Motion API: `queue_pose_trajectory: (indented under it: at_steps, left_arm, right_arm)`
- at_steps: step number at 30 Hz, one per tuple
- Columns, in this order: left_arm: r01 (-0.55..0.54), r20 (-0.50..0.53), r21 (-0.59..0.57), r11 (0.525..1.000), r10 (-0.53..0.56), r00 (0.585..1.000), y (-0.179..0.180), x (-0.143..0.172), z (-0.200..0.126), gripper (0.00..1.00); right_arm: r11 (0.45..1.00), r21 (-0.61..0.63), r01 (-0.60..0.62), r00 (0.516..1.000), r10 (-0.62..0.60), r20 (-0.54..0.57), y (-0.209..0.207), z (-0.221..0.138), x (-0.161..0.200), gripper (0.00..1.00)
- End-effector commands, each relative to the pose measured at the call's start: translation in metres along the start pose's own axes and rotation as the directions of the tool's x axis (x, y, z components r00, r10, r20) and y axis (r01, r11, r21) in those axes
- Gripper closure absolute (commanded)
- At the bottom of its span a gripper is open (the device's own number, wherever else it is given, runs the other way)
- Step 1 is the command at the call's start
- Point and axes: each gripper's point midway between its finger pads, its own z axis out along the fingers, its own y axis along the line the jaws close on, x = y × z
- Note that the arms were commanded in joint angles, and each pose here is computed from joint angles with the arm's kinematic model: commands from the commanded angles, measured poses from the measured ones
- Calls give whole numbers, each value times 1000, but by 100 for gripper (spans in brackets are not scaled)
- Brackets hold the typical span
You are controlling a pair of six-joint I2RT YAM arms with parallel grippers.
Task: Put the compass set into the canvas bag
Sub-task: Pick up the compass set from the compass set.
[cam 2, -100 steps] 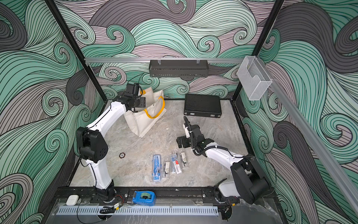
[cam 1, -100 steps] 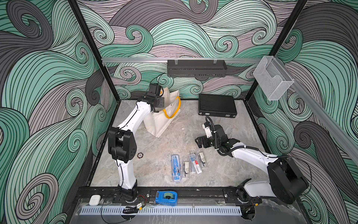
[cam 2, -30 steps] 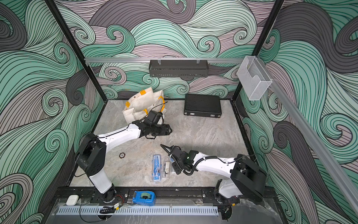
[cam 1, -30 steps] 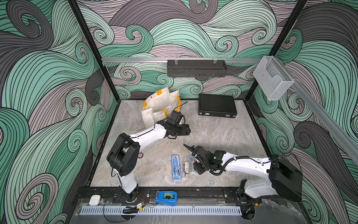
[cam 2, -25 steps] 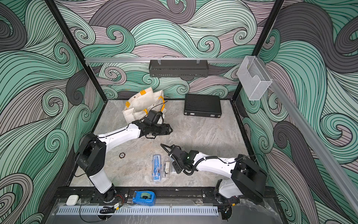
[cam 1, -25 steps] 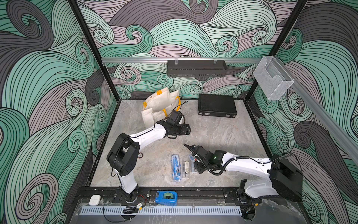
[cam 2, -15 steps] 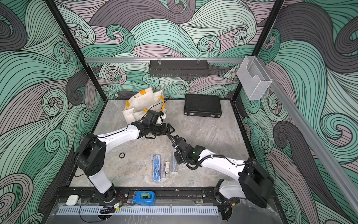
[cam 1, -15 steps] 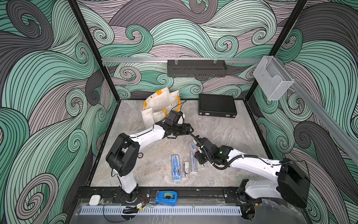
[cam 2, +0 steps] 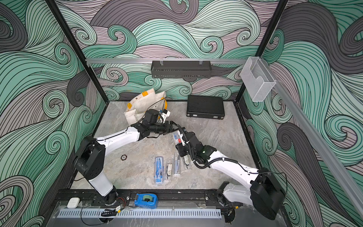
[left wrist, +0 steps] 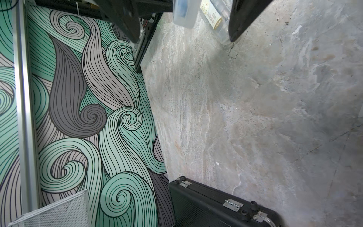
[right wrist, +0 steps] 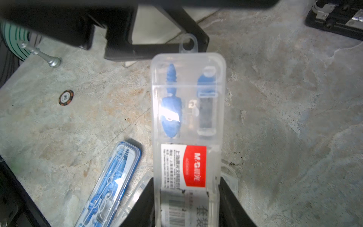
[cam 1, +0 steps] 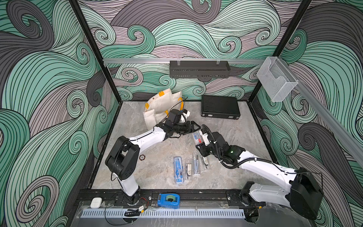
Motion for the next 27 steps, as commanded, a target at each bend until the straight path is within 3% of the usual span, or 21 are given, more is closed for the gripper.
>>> queue_pose_trajectory:
  at_steps: [1,12,27]
  left_arm:
    - [-11,1,73,997,11,1000,-21,-7,-2,33]
    - [-9,-26,106,994,11,1000,-28,-3,-2,46]
    - [30,-58,143,989,-22,998,-30,-1,8,74]
  right_arm:
    - [999,-28,-16,998,17,59,2,-5,-15,64]
    - [993,-85,-80,992,87,86,-1,-7,-31,65]
    - [991,-94,-91,989,101,111,-3,-6,-42,65]
